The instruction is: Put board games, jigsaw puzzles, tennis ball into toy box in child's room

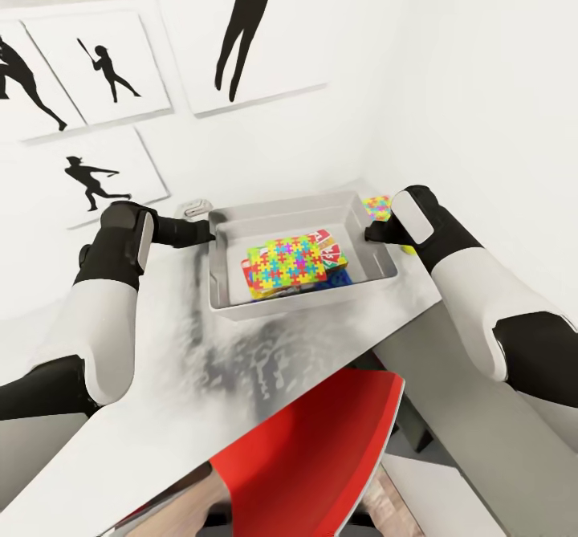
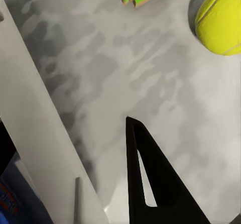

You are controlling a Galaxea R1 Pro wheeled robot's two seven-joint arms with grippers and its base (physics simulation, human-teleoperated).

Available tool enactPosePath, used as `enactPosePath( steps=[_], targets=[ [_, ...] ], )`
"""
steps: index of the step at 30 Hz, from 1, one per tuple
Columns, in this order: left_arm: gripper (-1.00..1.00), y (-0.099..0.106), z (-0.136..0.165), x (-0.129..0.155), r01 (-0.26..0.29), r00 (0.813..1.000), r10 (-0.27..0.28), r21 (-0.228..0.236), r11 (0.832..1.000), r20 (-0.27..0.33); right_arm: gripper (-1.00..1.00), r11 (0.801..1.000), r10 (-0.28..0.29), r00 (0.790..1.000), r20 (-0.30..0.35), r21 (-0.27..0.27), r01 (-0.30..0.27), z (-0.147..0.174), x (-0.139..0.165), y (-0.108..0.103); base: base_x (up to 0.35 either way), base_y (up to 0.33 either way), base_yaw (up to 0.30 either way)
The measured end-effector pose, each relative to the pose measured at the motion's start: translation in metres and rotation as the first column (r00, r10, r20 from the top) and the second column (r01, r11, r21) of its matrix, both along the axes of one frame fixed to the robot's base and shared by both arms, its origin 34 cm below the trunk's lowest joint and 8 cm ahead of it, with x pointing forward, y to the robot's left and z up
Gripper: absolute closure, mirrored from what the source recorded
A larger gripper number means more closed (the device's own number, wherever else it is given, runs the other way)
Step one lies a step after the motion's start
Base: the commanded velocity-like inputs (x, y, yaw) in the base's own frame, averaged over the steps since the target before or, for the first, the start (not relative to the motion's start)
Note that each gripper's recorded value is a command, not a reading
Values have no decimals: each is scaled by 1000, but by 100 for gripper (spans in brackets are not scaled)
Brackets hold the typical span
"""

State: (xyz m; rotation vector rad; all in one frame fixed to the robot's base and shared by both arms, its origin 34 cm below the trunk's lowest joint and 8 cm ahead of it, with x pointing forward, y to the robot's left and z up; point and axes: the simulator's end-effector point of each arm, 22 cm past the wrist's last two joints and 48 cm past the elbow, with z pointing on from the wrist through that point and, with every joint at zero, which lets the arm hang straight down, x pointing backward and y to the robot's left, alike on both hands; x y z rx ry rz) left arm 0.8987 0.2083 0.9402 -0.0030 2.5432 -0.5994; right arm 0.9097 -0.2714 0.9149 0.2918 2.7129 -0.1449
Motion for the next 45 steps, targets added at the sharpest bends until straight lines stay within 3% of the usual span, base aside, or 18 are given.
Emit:
enactPosePath(
  steps=[45],
  targets=[
    [100, 5, 31, 2, -3, 999, 2, 19, 1000, 43, 100, 1000, 1, 999, 42, 8, -2, 33, 3, 3, -231, 156, 201]
  ],
)
